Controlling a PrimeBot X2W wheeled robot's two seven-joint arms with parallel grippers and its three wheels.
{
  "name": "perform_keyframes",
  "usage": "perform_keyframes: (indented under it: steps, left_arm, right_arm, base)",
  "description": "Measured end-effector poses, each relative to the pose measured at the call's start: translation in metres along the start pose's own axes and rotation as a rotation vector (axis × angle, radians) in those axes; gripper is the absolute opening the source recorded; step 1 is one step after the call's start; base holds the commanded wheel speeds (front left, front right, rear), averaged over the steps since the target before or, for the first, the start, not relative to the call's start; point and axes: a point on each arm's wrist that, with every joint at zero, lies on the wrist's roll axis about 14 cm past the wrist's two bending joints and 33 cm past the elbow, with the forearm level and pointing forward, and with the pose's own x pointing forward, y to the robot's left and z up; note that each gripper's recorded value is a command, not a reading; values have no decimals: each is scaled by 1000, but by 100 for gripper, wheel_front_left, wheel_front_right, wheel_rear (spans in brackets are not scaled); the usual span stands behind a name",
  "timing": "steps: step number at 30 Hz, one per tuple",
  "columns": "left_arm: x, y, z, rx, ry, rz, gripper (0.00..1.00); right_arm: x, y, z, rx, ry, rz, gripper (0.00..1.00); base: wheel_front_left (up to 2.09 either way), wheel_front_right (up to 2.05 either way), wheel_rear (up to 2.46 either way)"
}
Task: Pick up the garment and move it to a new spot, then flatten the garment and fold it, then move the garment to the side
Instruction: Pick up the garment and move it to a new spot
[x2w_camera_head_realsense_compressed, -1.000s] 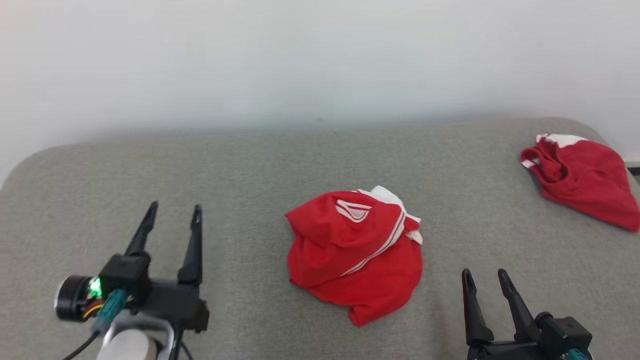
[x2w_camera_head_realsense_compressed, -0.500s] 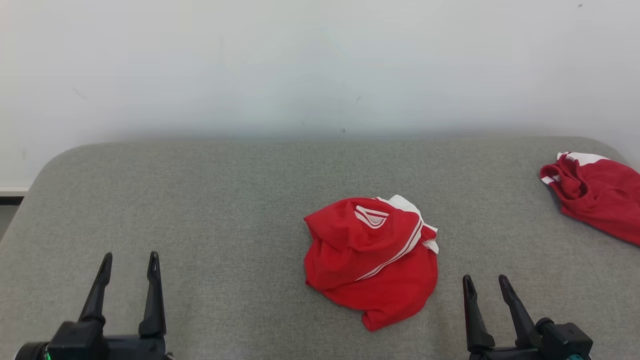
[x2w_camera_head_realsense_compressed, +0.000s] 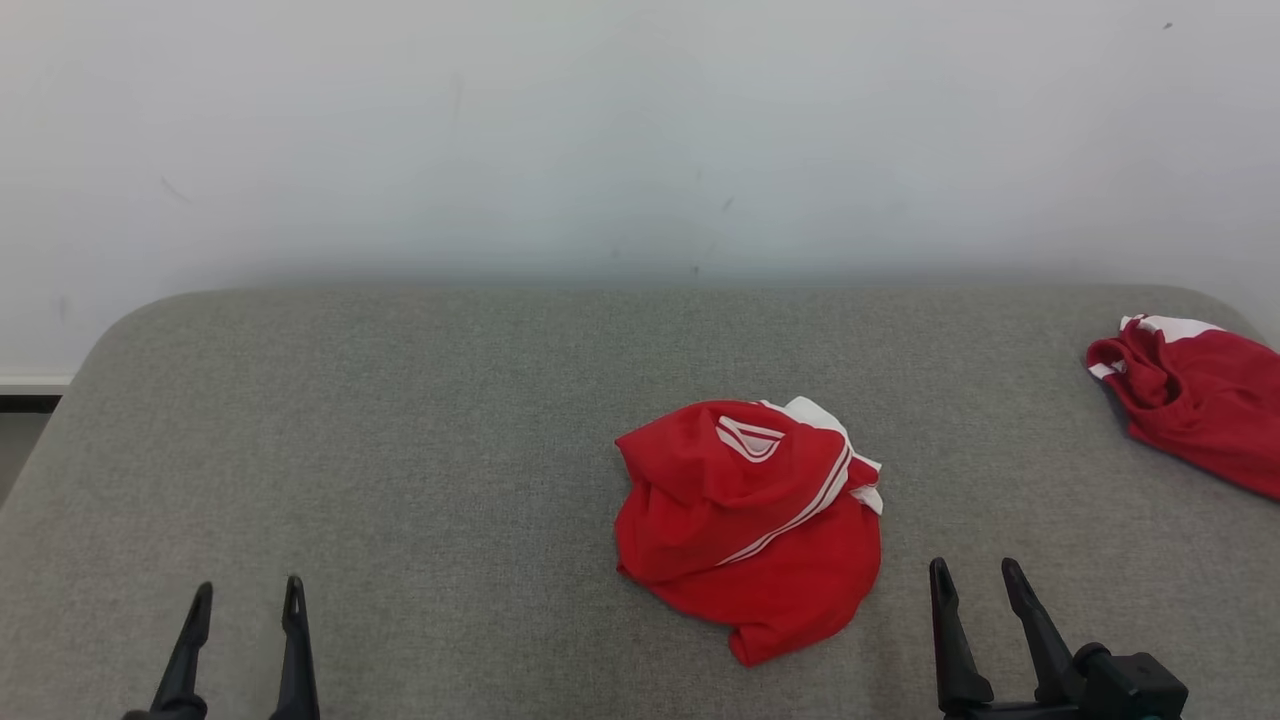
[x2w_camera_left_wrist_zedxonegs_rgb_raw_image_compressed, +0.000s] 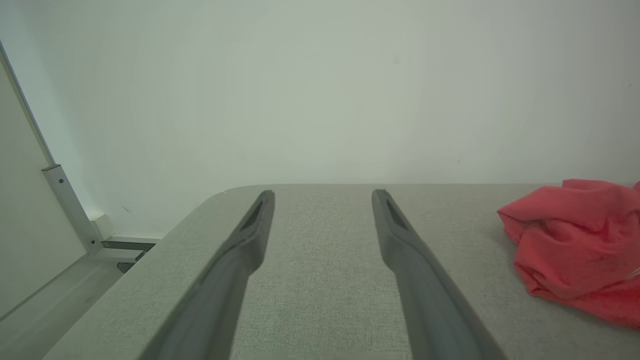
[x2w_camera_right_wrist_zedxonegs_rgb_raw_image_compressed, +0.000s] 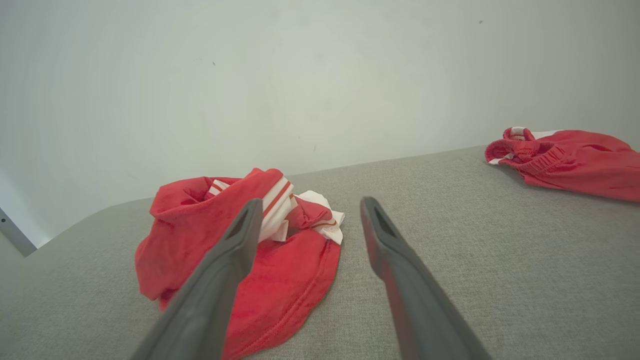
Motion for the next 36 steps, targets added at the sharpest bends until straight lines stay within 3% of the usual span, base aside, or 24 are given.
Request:
perform_keyframes:
  steps: [36]
  left_arm:
    - [-17, -18, -25, 12, 78, -94, 100]
  right_arm:
    - [-18, -12, -8, -48, 31, -30, 100]
  base:
    - [0, 0, 0]
